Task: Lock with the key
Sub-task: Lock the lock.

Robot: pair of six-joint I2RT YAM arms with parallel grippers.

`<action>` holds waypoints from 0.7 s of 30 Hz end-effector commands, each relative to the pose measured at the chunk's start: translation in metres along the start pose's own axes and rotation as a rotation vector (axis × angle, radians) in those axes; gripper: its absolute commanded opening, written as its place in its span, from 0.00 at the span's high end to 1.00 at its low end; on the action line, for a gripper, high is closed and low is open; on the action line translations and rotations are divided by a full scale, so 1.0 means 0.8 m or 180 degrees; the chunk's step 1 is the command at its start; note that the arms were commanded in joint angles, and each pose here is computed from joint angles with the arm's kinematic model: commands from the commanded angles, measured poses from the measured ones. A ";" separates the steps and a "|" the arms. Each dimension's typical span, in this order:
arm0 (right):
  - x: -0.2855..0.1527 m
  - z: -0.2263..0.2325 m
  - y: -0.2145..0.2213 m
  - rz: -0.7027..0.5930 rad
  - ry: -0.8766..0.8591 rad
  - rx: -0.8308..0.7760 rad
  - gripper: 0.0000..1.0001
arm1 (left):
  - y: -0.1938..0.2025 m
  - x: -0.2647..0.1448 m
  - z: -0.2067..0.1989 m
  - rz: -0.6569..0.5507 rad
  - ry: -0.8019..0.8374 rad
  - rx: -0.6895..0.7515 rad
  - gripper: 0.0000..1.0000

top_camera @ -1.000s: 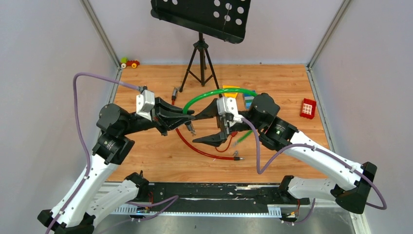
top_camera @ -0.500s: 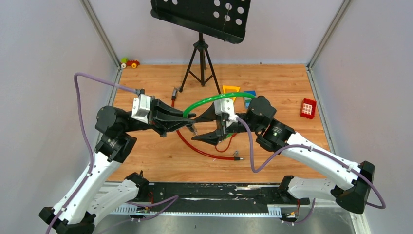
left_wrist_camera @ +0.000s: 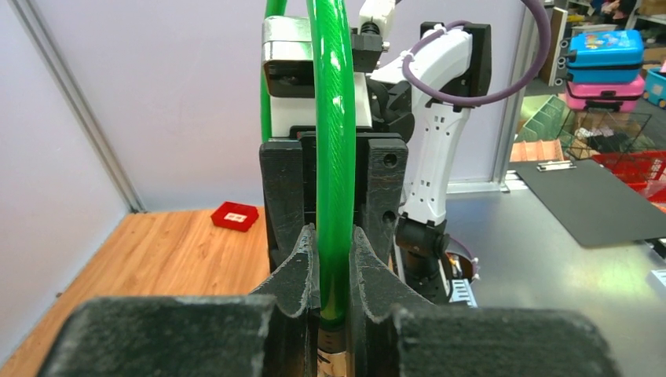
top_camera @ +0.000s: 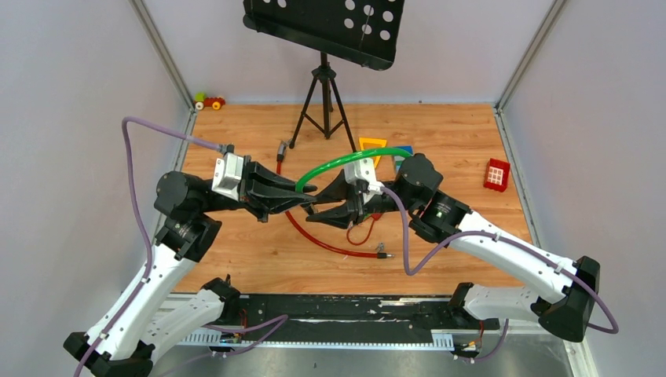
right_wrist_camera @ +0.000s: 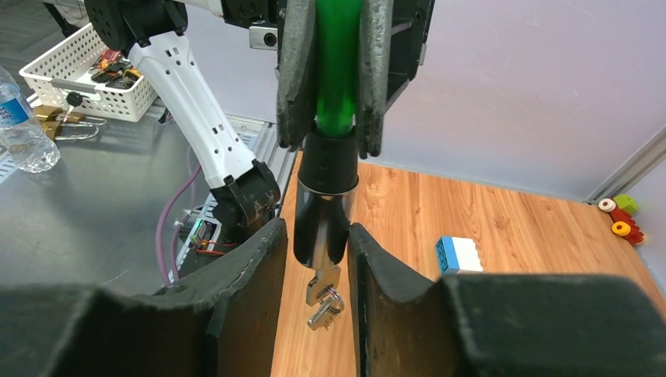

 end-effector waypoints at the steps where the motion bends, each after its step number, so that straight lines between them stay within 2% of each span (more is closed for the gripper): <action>1: 0.003 -0.001 -0.010 -0.0095 -0.0025 -0.0038 0.71 | -0.024 0.001 -0.008 -0.0185 0.0151 0.0272 1.00; 3: 0.003 -0.007 -0.010 -0.0126 0.0115 -0.0066 0.84 | -0.023 0.000 -0.006 -0.0188 0.0069 0.0256 1.00; 5: 0.001 -0.020 -0.011 -0.0182 0.0484 -0.0068 0.99 | -0.021 -0.001 -0.001 -0.0174 -0.0134 0.0234 1.00; 10: -0.012 -0.051 -0.012 -0.0377 0.1392 -0.0142 1.00 | -0.014 -0.010 0.020 -0.0071 -0.0831 0.0257 1.00; 17: -0.016 -0.099 -0.008 -0.0670 0.2557 -0.0119 1.00 | -0.004 -0.020 0.068 -0.0170 -0.2013 0.0026 1.00; 21: -0.006 -0.119 -0.006 -0.0672 0.3183 -0.0287 1.00 | -0.004 -0.024 0.087 -0.0108 -0.2584 0.0011 1.00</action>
Point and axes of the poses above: each gripper's point midway between its finger pads, its own x axis out along the fingers, its own z axis along the line the jaws close on, y = z × x, the point moved 8 cm from there along -x, back along the fingers, and after that the axes turned 7 degrees about x, right-handed, at the moved point
